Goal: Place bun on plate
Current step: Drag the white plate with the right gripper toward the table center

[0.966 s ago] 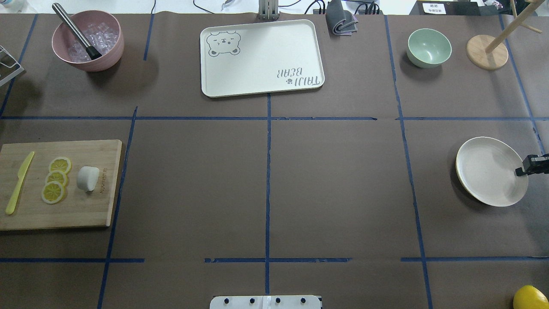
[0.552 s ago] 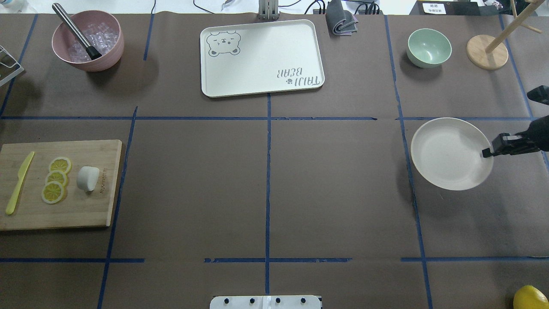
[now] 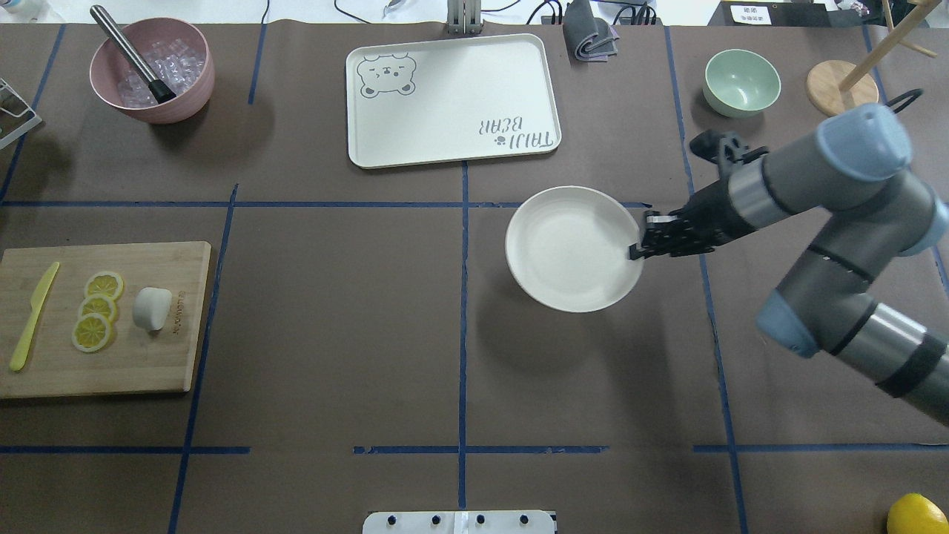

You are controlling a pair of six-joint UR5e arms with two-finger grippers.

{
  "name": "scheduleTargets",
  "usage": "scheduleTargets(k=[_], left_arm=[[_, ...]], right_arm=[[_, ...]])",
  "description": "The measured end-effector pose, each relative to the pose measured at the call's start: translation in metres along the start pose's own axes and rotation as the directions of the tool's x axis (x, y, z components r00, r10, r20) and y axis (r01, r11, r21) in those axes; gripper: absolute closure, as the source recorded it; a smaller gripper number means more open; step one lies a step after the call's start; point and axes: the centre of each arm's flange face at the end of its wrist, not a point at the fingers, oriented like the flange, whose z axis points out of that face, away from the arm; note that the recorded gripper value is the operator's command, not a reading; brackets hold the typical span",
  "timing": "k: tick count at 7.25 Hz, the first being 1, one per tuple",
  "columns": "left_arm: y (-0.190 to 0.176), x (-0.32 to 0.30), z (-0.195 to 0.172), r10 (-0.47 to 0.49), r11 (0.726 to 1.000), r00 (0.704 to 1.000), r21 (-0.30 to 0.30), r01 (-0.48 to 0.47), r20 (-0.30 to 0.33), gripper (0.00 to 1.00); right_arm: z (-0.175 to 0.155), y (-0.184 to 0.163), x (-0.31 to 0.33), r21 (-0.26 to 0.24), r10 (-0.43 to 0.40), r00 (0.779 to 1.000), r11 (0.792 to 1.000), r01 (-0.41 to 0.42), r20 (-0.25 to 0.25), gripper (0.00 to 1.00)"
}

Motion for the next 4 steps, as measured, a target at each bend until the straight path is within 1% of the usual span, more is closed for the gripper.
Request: scheduleTargets(k=[1,2,3,4], left_arm=[[0.0,0.0,0.0,0.002,1.0,1.0,0.001,-0.002,0.0,0.0],[0.0,0.0,0.0,0.002,1.0,1.0,0.002,-0.002,-0.002,0.0],[-0.001,0.0,0.001,0.001,1.0,1.0,0.001,-0.001,-0.004,0.0],[-0.001,-0.001,0.001,-0.001,1.0,1.0,0.0,0.001,-0.006,0.0]], right_arm=[[0.04,0.01,-0.041,0.005,0.032,0.999,0.999,-0.032,0.01,1.0],[0.071,0.013,-0.067,0.012,0.061,0.998,0.998,-0.061,0.007,1.0],[0.088,0.014,-0.078,0.025,0.074,0.997,0.997,-0.074,0.001,1.0],[0.097,0.017,-0.082,0.03,0.078,0.997,0.997,-0.077,-0.003,1.0]])
